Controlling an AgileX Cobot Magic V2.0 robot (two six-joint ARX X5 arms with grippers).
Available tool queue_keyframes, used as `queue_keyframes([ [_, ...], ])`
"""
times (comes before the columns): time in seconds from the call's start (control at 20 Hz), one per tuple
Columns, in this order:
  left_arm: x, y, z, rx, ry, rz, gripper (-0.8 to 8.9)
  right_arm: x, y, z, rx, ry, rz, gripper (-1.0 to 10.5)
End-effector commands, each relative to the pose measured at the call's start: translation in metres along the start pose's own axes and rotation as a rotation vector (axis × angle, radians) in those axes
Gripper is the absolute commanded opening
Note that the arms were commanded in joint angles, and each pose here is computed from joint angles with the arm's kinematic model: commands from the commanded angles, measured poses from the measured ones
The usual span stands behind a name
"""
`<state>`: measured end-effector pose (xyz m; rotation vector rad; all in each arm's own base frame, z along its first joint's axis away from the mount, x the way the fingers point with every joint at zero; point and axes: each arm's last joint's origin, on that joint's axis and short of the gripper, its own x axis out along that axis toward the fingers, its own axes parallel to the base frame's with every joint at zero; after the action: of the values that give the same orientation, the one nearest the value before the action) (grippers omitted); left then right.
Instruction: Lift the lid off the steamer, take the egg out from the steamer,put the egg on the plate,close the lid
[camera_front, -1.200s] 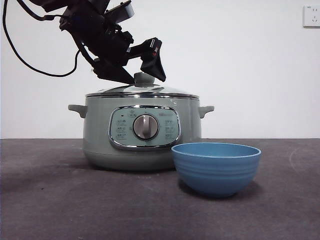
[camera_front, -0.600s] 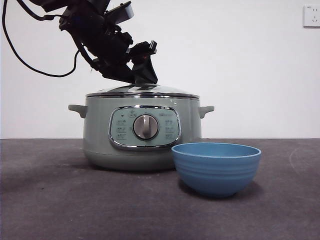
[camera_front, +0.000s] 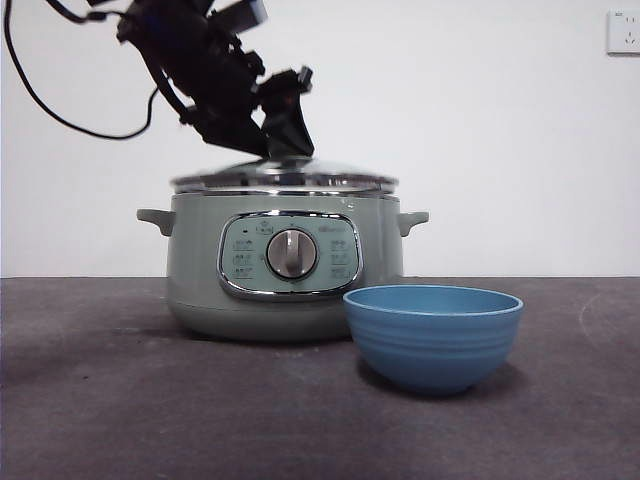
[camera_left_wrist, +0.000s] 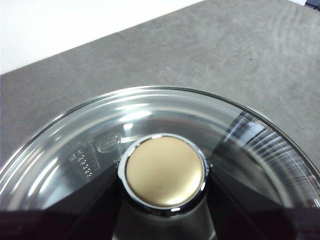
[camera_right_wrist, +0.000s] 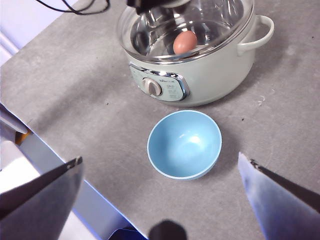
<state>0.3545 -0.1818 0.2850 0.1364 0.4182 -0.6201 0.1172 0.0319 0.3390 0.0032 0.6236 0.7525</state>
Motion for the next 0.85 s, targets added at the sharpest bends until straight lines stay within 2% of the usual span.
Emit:
queue_keyframes([
  [0.05,-0.032,-0.002,0.032,0.021,-0.127,0.001,-0.08,0.000,0.000,0.001,-0.005,-0.006,0.002,6.0],
  [0.4,-0.114,-0.011,0.060,0.027,-0.178,0.022,-0.08,0.001,-0.001,0.004,-0.001,-0.029,-0.001,6.0],
  [0.85,-0.236,-0.007,0.064,0.004,-0.229,0.165,-0.08,0.022,-0.020,0.030,0.042,-0.144,-0.011,5.9],
])
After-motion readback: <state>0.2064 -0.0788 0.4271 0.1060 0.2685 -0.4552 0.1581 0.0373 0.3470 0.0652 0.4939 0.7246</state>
